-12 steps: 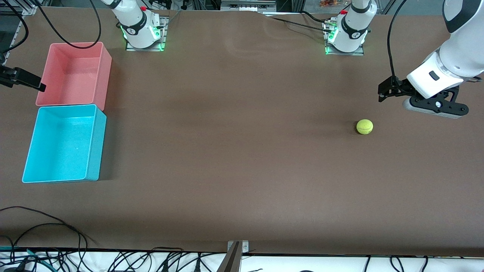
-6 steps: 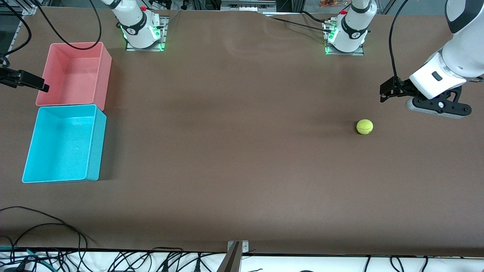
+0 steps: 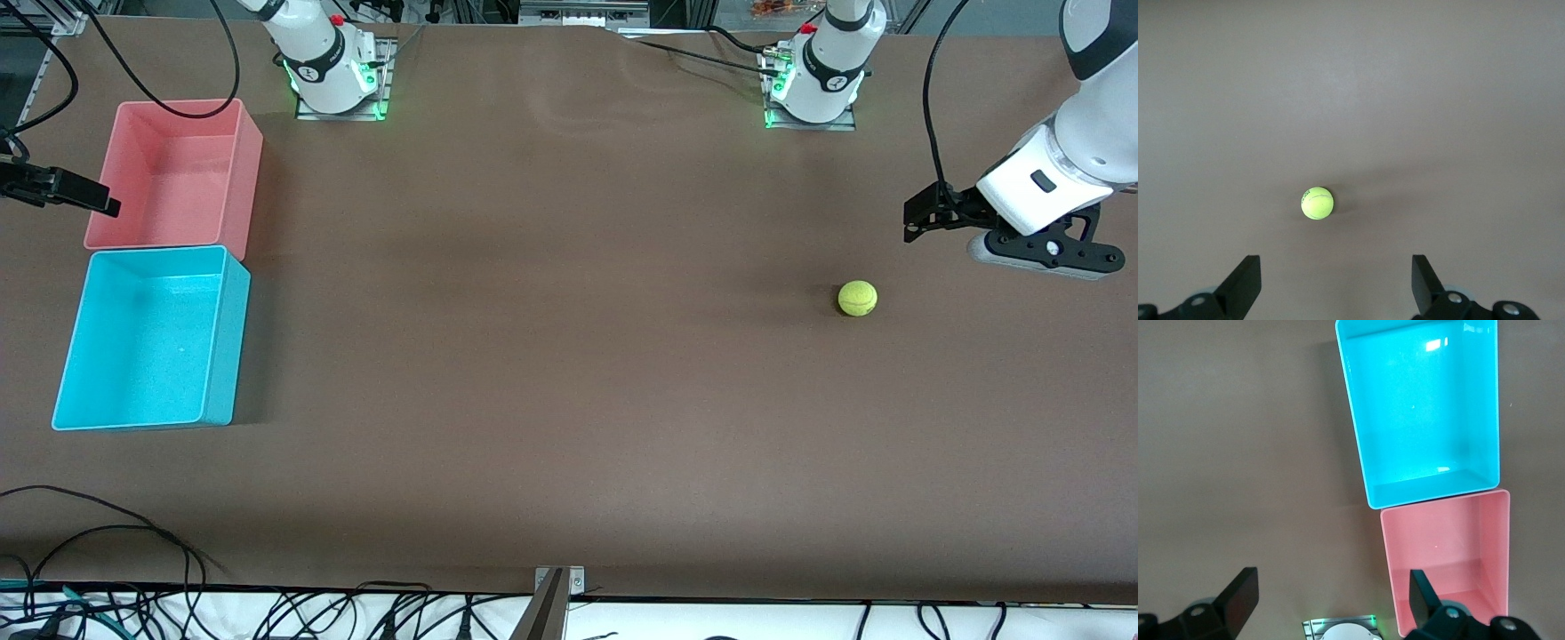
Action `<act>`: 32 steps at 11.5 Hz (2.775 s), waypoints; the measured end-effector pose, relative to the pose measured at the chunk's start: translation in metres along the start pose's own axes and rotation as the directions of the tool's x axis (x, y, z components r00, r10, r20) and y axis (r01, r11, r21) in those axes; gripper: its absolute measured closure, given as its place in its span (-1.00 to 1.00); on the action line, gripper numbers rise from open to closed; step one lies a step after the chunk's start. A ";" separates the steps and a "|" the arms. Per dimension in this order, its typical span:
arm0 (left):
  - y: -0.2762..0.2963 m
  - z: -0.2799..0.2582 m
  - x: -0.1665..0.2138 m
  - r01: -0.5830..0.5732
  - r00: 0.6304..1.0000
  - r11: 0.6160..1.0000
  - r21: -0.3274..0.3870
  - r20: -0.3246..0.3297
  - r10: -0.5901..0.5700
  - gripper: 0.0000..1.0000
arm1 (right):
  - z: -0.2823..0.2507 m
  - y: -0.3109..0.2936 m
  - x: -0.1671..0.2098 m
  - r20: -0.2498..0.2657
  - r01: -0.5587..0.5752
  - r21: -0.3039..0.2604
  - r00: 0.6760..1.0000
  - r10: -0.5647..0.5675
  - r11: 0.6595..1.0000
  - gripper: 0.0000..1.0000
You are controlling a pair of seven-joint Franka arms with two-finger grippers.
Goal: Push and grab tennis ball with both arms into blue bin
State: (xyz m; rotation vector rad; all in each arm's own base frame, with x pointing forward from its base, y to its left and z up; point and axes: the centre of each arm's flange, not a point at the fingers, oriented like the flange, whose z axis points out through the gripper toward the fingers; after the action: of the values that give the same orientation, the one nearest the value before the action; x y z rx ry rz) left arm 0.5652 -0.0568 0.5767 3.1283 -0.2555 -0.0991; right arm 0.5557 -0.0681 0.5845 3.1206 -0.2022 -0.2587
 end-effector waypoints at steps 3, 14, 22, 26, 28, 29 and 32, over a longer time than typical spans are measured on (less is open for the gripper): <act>0.001 0.000 0.000 -0.001 1.000 1.000 0.000 0.000 0.001 -0.97 | 0.002 -0.003 0.001 0.002 0.005 -0.001 1.000 -0.005 1.000 -1.00; 0.001 0.000 0.000 0.001 1.000 1.000 -0.016 0.000 -0.001 -0.81 | -0.002 -0.001 0.003 -0.019 0.003 0.000 1.000 -0.003 1.000 -1.00; 0.001 0.000 0.000 0.001 1.000 1.000 -0.017 0.000 -0.001 -0.74 | -0.002 -0.003 0.003 -0.023 0.008 0.001 1.000 -0.008 1.000 -1.00; 0.000 0.000 0.000 0.002 1.000 1.000 -0.017 0.002 -0.002 -0.71 | -0.003 -0.003 0.003 -0.024 0.010 0.002 1.000 -0.010 1.000 -1.00; 0.000 0.001 -0.001 0.002 1.000 1.000 -0.017 0.006 -0.002 -0.71 | -0.003 -0.004 0.002 -0.024 0.011 0.002 1.000 -0.011 1.000 -1.00; 0.000 0.001 -0.001 0.002 1.000 1.000 -0.017 0.007 -0.001 -0.71 | -0.003 -0.004 0.002 -0.025 0.011 0.002 1.000 -0.011 1.000 -1.00; 0.000 0.001 -0.001 0.001 1.000 1.000 -0.017 0.008 -0.001 -0.71 | -0.005 -0.006 0.001 -0.029 0.013 0.025 1.000 -0.012 1.000 -1.00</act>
State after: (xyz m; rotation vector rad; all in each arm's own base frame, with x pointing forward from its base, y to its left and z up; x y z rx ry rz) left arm 0.5641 -0.0571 0.5760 3.1116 -0.2523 -0.1132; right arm 0.5587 -0.0627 0.5893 3.1491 -0.1869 -0.2133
